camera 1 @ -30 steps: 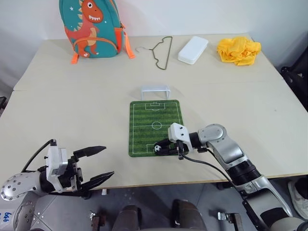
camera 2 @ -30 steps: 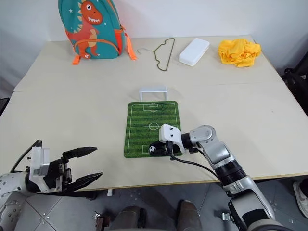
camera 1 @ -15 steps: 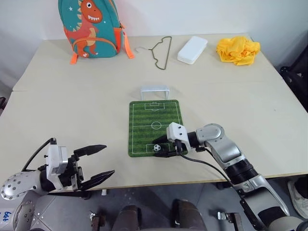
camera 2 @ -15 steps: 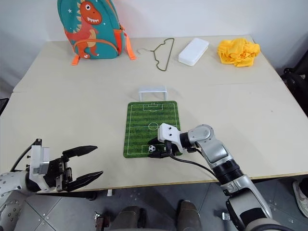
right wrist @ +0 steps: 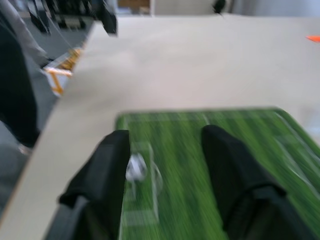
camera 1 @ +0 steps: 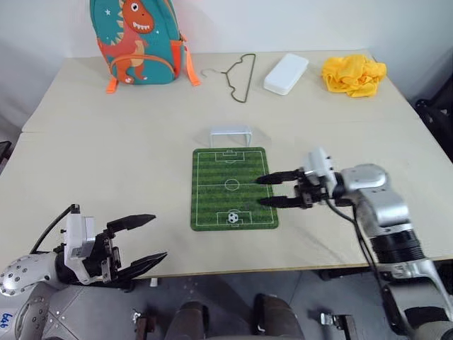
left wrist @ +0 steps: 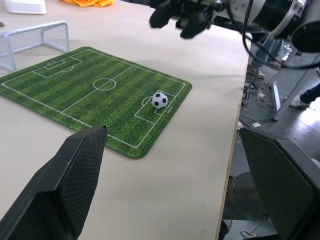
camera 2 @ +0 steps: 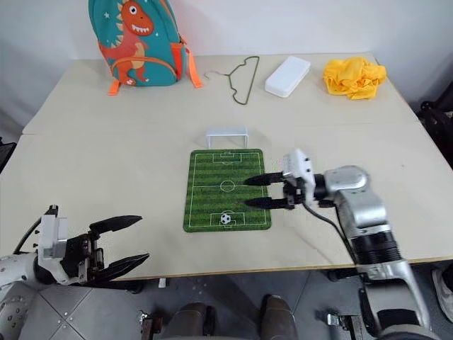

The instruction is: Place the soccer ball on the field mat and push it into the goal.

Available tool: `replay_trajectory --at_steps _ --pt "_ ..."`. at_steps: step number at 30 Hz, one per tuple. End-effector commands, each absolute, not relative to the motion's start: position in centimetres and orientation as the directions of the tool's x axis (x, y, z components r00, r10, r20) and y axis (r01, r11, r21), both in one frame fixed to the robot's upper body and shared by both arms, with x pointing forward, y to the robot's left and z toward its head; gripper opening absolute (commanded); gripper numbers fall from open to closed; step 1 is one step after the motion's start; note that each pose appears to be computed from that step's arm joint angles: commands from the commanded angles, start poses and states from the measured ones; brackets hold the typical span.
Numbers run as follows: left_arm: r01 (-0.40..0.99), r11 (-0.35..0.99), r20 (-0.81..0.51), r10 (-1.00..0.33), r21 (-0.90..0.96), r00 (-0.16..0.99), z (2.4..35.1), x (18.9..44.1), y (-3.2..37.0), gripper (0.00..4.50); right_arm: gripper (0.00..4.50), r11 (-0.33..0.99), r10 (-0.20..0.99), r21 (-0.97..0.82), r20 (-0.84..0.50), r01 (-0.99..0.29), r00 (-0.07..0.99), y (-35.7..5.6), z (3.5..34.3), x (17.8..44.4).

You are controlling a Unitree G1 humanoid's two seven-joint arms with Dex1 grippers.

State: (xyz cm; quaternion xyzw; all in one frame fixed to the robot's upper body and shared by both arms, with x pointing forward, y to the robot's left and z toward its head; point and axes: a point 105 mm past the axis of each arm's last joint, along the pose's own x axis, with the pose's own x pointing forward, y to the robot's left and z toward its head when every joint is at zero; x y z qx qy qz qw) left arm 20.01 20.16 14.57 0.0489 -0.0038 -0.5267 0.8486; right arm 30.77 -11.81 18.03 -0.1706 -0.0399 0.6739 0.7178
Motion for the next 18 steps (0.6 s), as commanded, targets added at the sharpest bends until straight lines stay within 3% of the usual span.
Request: replay_trajectory --at_steps 1,5,8,18 --pt "0.902 0.411 -0.035 -0.907 0.130 0.419 15.6 20.0 20.1 4.50 1.17 -0.014 0.969 -0.311 -0.238 -0.950 0.064 -13.5 16.6 29.5" --pt "0.907 0.395 -0.041 -0.914 0.147 0.404 15.4 20.4 20.1 4.50 0.03 -0.104 0.941 -0.303 -0.337 -0.947 0.004 -13.6 12.7 27.3" --pt "0.909 0.392 -0.054 -0.914 0.140 0.403 15.0 20.6 20.1 4.50 0.03 -0.133 0.952 -0.293 -0.303 -0.947 -0.040 -11.6 11.2 26.2" --pt "0.905 0.405 -0.071 -0.907 0.126 0.416 14.7 20.4 20.3 4.50 0.03 -0.147 0.977 -0.244 -0.188 -0.958 -0.102 -4.2 10.4 24.8"
